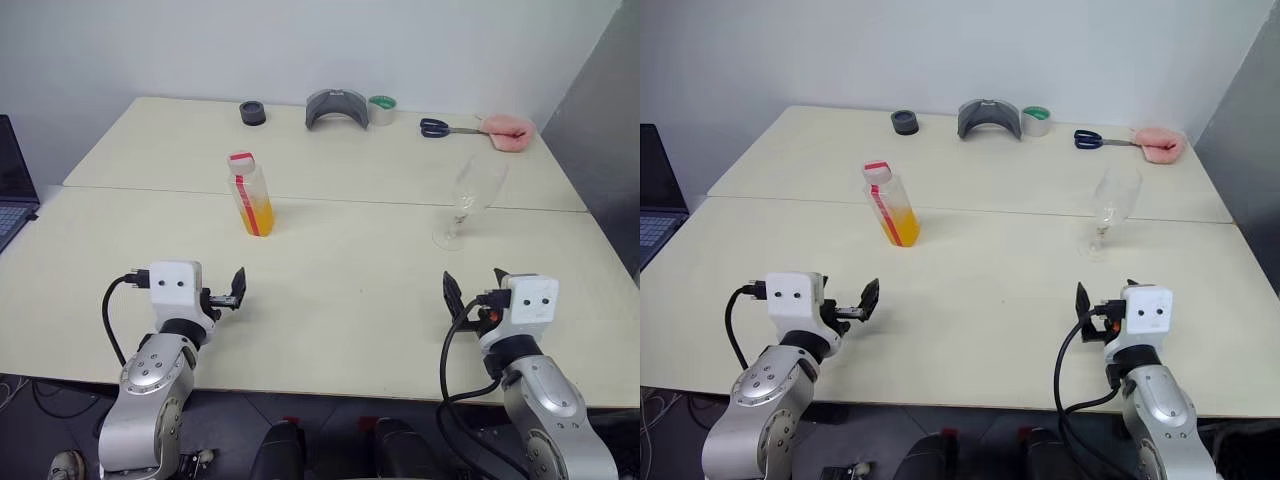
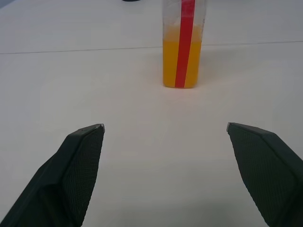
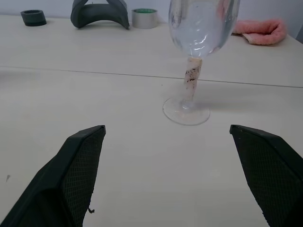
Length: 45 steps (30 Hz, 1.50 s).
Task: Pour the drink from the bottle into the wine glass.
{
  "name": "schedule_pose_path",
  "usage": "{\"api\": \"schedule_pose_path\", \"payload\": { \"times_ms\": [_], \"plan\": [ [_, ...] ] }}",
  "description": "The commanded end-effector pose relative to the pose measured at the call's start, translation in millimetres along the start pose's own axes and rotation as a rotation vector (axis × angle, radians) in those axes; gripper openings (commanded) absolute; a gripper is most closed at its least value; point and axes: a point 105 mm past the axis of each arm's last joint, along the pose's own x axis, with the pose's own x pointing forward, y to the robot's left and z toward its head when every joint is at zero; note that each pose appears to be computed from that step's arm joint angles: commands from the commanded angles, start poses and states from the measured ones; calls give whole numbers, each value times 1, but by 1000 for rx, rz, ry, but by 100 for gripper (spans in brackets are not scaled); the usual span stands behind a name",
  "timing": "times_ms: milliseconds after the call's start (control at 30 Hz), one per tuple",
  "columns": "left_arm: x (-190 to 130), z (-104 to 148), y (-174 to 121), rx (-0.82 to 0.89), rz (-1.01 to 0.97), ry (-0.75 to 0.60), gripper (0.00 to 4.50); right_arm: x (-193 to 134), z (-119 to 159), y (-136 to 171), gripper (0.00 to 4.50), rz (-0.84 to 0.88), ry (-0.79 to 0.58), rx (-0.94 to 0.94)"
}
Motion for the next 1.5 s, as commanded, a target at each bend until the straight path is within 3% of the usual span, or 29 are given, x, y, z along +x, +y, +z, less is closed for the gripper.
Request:
{"api": "schedule_pose_path", "payload": {
  "times_ms": [33,900,1100,1333,1500],
  "plan": [
    [-2,15,-3,29,-10,-53,446,-2,15,-2,450,-10,-65,-15],
    [6,22,-4,-14,20,-87,446,5,18,0,450,9,-76,-15],
    [20,30,-4,-8,12,-106,446,22,30,33,450,302,-86,10],
    [41,45,-6,1,31,-158,446,19,70,77,450,902,-105,108],
    [49,50,-8,4,35,-176,446,26,88,79,450,1029,-113,104]
  ]
}}
